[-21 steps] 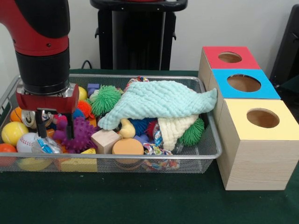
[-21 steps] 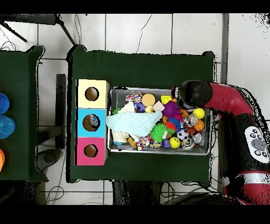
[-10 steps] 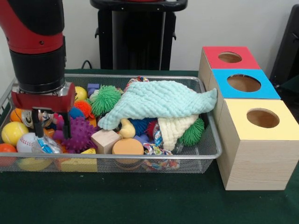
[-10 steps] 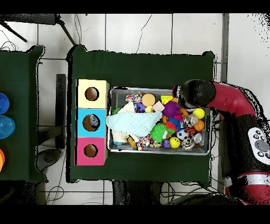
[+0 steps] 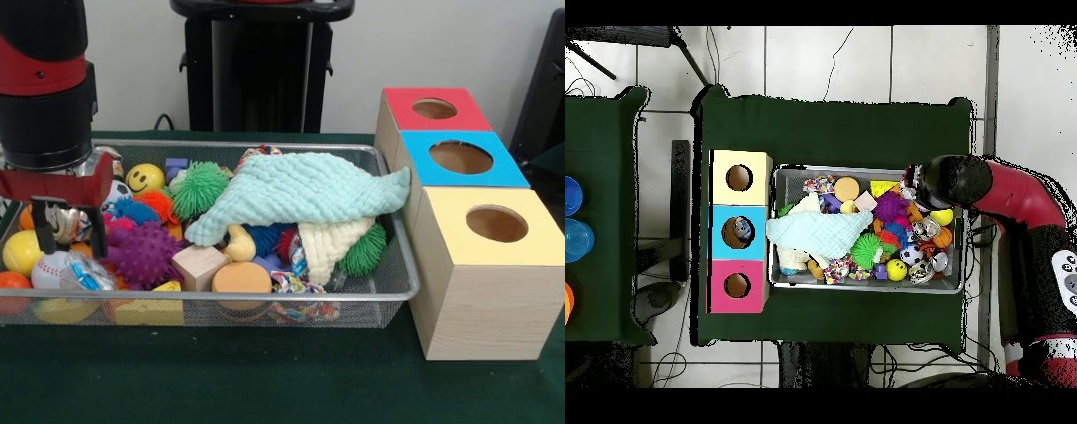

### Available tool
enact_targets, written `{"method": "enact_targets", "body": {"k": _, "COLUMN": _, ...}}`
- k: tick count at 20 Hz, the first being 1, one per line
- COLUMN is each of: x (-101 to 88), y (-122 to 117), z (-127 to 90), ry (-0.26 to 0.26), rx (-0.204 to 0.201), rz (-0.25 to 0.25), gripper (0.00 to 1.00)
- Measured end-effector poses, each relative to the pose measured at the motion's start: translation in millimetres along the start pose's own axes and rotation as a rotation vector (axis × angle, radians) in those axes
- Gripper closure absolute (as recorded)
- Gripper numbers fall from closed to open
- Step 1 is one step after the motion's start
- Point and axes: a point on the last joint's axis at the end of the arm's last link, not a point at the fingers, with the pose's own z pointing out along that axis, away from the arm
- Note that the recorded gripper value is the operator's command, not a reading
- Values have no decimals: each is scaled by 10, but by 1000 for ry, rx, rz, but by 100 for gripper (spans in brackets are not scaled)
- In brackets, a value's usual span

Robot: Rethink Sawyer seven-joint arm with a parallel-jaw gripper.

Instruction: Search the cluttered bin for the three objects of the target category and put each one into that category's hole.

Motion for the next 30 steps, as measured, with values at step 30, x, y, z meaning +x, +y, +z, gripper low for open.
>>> {"method": "enact_targets", "body": {"k": 30, "x": -248, "y": -44, "z": -25, "ry": -156, "rx": 33, "rz": -6, "gripper": 0}}
